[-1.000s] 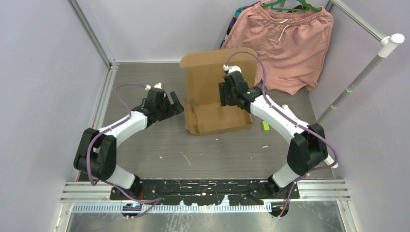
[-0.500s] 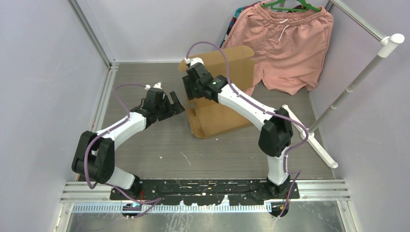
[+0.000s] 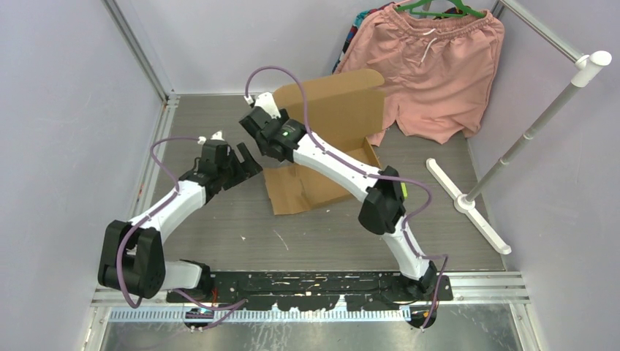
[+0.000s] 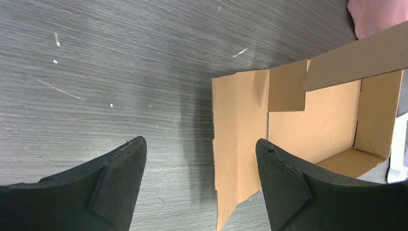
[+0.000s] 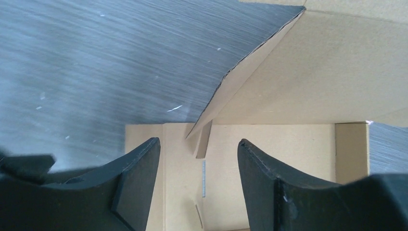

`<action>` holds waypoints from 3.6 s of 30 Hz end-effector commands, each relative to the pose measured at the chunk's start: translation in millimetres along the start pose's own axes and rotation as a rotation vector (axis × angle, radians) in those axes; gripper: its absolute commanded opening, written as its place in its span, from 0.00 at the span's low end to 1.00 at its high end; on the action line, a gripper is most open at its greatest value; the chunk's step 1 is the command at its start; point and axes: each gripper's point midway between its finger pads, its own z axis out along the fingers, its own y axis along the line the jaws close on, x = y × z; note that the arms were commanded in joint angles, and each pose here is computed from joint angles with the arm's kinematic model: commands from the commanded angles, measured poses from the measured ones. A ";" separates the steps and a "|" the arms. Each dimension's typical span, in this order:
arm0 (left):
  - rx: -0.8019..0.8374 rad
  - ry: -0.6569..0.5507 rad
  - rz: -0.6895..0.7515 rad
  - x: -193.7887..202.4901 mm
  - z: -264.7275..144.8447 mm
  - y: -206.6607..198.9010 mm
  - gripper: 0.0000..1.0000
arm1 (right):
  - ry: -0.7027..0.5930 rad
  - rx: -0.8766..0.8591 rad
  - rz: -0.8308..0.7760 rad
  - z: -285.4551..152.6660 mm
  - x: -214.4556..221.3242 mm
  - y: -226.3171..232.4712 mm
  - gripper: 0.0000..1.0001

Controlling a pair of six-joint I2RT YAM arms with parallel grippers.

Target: Fold the paper box

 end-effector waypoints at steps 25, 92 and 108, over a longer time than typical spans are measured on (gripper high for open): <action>0.406 -0.080 0.057 -31.3 -42.9 -76.2 0.86 | -0.152 0.202 0.169 -17.1 -42.0 -80.7 0.52; 1.165 -0.001 0.275 -37.8 26.9 -153.8 0.41 | 0.456 -0.134 0.416 28.4 192.2 -168.5 0.37; 1.038 -0.048 0.310 -41.8 45.4 -142.3 0.23 | 0.454 -0.121 0.395 20.1 190.9 -174.6 0.38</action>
